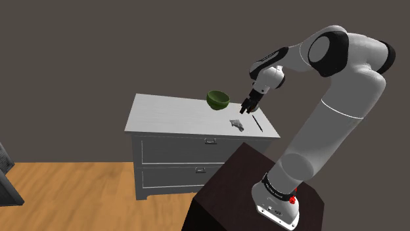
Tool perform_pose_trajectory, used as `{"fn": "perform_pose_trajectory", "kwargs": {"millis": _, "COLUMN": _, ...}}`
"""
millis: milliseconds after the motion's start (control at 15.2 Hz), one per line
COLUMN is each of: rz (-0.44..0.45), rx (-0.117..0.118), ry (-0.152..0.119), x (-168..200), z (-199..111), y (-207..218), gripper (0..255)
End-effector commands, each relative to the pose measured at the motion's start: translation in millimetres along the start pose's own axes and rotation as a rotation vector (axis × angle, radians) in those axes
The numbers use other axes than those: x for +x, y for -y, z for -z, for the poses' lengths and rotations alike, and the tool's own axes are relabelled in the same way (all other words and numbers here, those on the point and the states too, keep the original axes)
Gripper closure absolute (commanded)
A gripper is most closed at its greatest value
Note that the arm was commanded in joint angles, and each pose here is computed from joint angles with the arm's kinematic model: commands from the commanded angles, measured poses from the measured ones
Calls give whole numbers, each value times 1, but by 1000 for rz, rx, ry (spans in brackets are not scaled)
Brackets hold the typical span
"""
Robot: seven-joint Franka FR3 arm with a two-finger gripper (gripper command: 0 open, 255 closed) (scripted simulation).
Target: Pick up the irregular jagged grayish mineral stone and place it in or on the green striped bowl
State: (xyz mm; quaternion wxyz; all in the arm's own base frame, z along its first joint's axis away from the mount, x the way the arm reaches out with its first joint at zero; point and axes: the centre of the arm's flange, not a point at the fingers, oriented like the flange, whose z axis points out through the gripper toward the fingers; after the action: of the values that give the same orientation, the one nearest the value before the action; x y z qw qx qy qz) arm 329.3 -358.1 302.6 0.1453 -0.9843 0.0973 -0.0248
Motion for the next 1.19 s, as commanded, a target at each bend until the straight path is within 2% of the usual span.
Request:
{"fn": "perform_pose_trajectory", "kwargs": {"millis": 0, "rz": 0, "rx": 0, "ry": -1, "x": 1, "z": -10, "y": -2, "gripper": 0}}
{"fn": "perform_pose_trajectory", "kwargs": {"millis": 264, "rz": 0, "rx": 0, "ry": -1, "x": 1, "z": -29, "y": -2, "gripper": 0}}
{"fn": "perform_pose_trajectory", "kwargs": {"millis": 726, "rz": 0, "rx": 0, "ry": -1, "x": 1, "z": -29, "y": -2, "gripper": 0}}
{"fn": "perform_pose_trajectory", "kwargs": {"millis": 792, "rz": 0, "rx": 0, "ry": -1, "x": 1, "z": -29, "y": -2, "gripper": 255}}
{"fn": "perform_pose_trajectory", "kwargs": {"millis": 1122, "rz": 0, "rx": 0, "ry": -1, "x": 1, "z": -29, "y": -2, "gripper": 255}}
